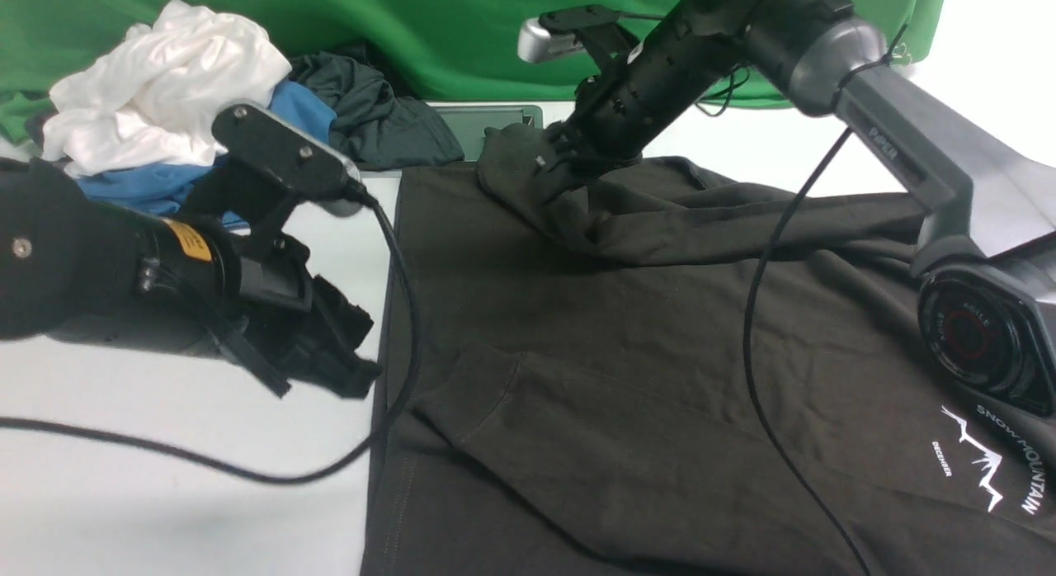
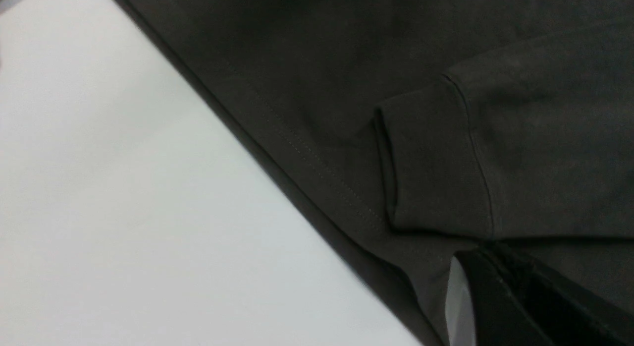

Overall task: Fold a long-sleeved shirt on a white desktop.
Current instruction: 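Grab the top left corner of the dark shirt with the left gripper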

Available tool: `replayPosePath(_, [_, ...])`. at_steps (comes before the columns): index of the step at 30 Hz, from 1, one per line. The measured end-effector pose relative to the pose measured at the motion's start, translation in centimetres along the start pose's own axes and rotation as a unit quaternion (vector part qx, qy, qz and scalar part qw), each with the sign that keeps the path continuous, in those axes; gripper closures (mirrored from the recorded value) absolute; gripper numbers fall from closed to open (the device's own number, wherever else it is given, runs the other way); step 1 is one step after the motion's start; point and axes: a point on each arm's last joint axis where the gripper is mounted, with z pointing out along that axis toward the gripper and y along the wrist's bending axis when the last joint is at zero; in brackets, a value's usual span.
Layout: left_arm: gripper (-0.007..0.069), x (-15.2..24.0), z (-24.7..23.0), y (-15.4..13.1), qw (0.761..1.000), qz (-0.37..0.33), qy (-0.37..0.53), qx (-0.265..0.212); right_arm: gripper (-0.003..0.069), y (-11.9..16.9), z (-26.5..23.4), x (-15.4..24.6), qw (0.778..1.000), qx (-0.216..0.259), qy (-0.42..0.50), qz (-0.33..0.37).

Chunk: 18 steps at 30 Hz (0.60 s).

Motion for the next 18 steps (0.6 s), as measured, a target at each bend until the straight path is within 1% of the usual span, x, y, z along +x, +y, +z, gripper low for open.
replayPosePath(1, [0.0606,-0.6,-0.1,0.5,1.000,-0.015,-0.002,-0.004,0.0162,0.2,-0.1,0.0,1.000,0.004,0.001,0.018])
replayPosePath(2, [0.0606,-1.1,-0.2,1.1,1.000,-0.027,-0.003,-0.007,0.0158,0.3,-0.3,-0.1,1.000,0.008,0.001,0.028])
replayPosePath(3, [0.0606,-1.8,-0.4,1.8,0.999,-0.039,-0.005,-0.009,0.0169,0.3,-0.5,-0.2,0.999,0.015,0.000,0.033])
replayPosePath(4, [0.0606,-2.6,-0.4,2.6,0.999,-0.052,-0.008,-0.010,0.0196,0.3,-1.0,-0.2,0.999,0.028,0.001,0.038])
replayPosePath(6, [0.0606,-4.3,-0.1,4.0,0.998,-0.057,-0.010,0.001,0.0300,0.5,-2.4,-0.1,0.998,0.050,0.003,0.039])
replayPosePath(8, [0.0606,-5.5,0.5,4.7,0.998,-0.054,-0.018,0.012,0.0369,0.7,-3.4,0.1,0.997,0.065,0.008,0.035])
replayPosePath(9, [0.0606,-6.9,1.5,5.3,0.998,-0.054,-0.029,0.025,0.0420,0.8,-4.3,0.6,0.996,0.083,0.019,0.033])
replayPosePath(11, [0.0606,-8.5,3.1,5.8,0.997,-0.043,-0.039,0.042,0.0466,1.3,-6.1,1.2,0.994,0.105,0.028,0.031])
replayPosePath(12, [0.0606,-8.7,3.3,5.9,0.997,-0.042,-0.040,0.043,0.0473,1.3,-6.3,1.3,0.993,0.108,0.029,0.031])
replayPosePath(13, [0.0606,-10.2,5.0,6.3,0.997,-0.033,-0.045,0.052,0.0489,1.7,-7.8,2.2,0.990,0.129,0.042,0.034])
replayPosePath(14, [0.0606,-11.3,6.4,6.6,0.997,-0.026,-0.046,0.056,0.0496,1.9,-8.5,2.7,0.989,0.137,0.048,0.036])
replayPosePath(18, [0.0603,-14.9,11.8,7.2,0.996,-0.007,-0.056,0.065,0.0500,3.2,-11.1,5.3,0.985,0.149,0.070,0.043])
